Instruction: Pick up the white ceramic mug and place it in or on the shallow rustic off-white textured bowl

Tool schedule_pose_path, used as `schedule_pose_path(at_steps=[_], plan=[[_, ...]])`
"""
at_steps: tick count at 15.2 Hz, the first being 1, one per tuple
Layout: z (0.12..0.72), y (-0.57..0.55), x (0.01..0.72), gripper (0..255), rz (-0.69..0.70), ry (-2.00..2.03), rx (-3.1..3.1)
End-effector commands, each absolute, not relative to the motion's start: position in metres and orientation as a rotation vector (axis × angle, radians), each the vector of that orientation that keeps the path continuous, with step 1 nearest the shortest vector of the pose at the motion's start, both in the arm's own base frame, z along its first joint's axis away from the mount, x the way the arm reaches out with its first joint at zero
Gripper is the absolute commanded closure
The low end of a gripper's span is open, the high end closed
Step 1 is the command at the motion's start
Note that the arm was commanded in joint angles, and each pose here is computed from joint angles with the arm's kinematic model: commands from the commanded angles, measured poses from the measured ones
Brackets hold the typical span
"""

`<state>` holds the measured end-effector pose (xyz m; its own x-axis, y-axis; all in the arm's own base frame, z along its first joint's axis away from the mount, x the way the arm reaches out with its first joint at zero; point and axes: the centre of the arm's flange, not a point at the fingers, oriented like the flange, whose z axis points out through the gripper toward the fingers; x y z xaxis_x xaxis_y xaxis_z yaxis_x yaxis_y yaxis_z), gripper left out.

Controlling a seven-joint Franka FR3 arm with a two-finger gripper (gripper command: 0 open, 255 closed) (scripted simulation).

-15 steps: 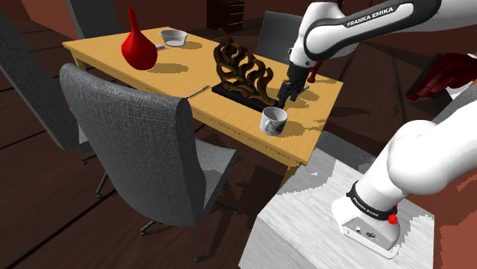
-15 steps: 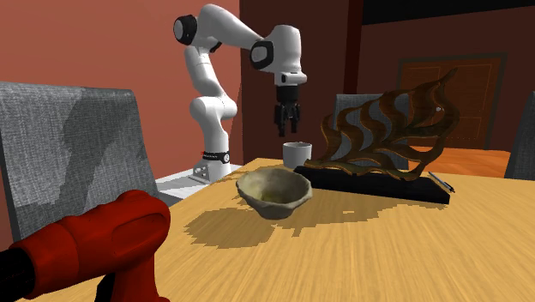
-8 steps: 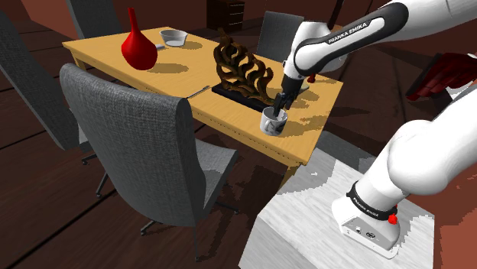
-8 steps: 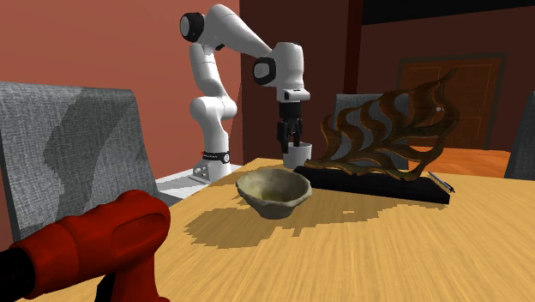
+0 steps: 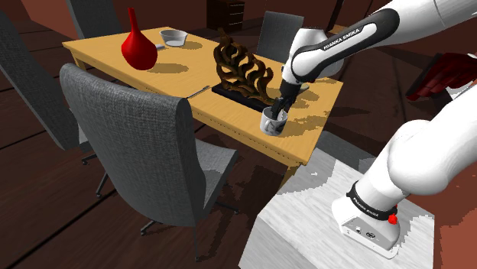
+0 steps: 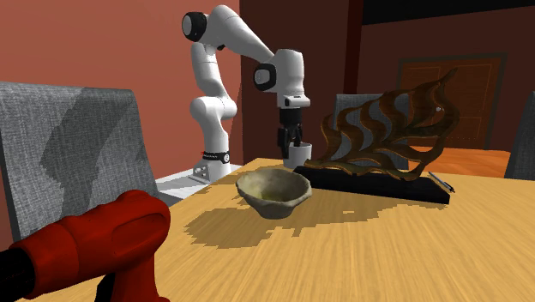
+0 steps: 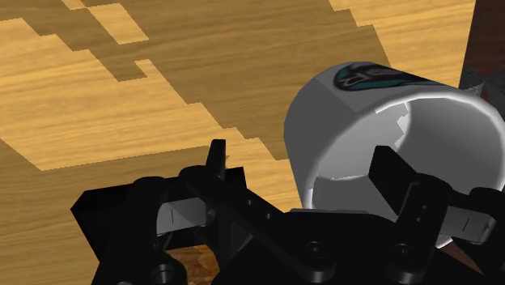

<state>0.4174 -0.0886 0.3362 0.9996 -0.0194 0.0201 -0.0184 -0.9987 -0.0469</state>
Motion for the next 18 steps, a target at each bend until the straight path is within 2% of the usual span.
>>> schedule_pose_path(at_steps=[1,2,3,12,18], plan=[[0.336,-0.089,0.417,0,-0.032,0.029,-3.095],[0.336,-0.089,0.417,0,-0.032,0.029,-3.095],[0.336,-0.089,0.417,255,-0.032,0.029,-3.095],[0.336,-0.089,0.417,255,-0.032,0.029,-3.095],[0.368,-0.089,0.417,255,-0.032,0.029,-3.095]])
